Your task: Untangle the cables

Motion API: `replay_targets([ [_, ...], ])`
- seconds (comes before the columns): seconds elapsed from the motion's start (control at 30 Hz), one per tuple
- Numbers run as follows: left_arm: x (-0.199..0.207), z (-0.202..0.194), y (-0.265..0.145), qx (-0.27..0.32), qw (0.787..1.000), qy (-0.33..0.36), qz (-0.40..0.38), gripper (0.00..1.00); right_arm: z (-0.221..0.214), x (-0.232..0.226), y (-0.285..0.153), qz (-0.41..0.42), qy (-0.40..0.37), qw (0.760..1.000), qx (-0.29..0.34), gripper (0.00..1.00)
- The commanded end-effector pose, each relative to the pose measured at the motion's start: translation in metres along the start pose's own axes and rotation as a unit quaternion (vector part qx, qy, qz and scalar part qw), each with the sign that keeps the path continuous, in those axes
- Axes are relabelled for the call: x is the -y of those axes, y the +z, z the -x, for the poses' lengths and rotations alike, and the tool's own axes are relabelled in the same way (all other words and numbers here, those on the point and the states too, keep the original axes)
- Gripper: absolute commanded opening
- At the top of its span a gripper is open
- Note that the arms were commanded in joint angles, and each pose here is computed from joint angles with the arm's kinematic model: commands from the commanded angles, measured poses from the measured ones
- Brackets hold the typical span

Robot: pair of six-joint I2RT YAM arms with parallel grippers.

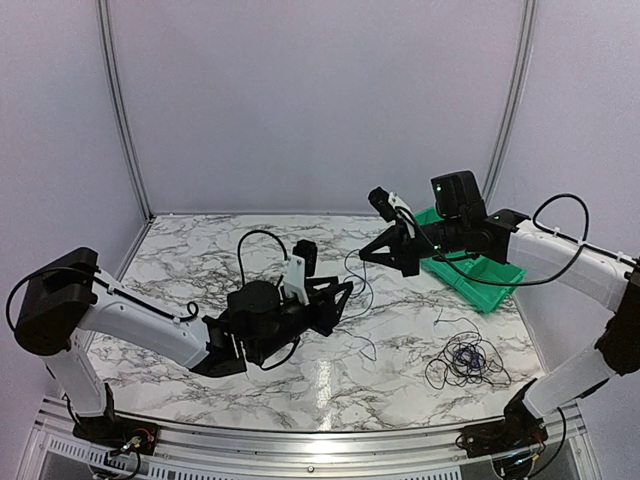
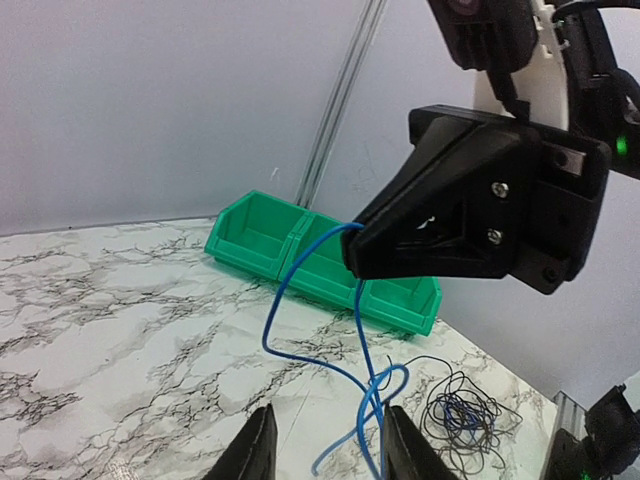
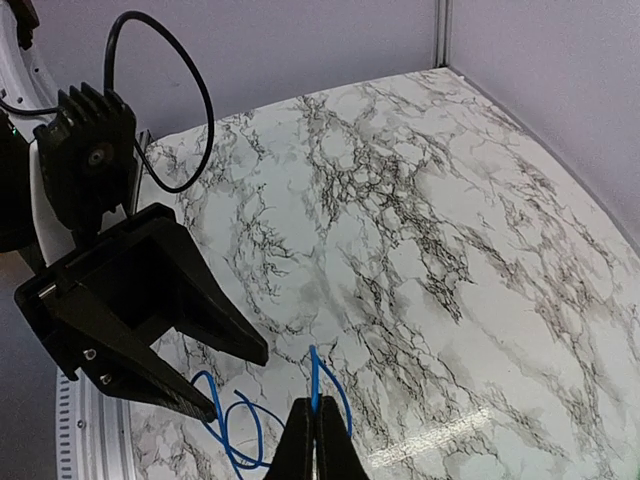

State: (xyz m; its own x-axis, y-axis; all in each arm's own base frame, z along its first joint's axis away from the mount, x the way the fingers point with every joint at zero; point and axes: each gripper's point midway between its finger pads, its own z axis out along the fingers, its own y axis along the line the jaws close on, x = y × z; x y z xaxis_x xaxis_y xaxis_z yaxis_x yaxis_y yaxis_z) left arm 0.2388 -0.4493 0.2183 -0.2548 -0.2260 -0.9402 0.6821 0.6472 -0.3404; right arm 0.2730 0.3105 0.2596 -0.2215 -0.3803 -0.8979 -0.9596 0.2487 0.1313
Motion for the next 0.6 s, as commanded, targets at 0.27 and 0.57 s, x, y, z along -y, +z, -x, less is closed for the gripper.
replay_targets([
  [0.27,-0.063,-0.008,0.027,0.016,0.984,-0.049,0.168,0.37,0.024,-0.05,-0.007,0.103,-0.039,0.993,0.03,0.0],
  [0.57,-0.166,-0.054,-0.007,0.008,0.951,-0.095,0.295,0.38,0.09,-0.061,-0.058,0.087,-0.096,0.988,0.082,0.0],
])
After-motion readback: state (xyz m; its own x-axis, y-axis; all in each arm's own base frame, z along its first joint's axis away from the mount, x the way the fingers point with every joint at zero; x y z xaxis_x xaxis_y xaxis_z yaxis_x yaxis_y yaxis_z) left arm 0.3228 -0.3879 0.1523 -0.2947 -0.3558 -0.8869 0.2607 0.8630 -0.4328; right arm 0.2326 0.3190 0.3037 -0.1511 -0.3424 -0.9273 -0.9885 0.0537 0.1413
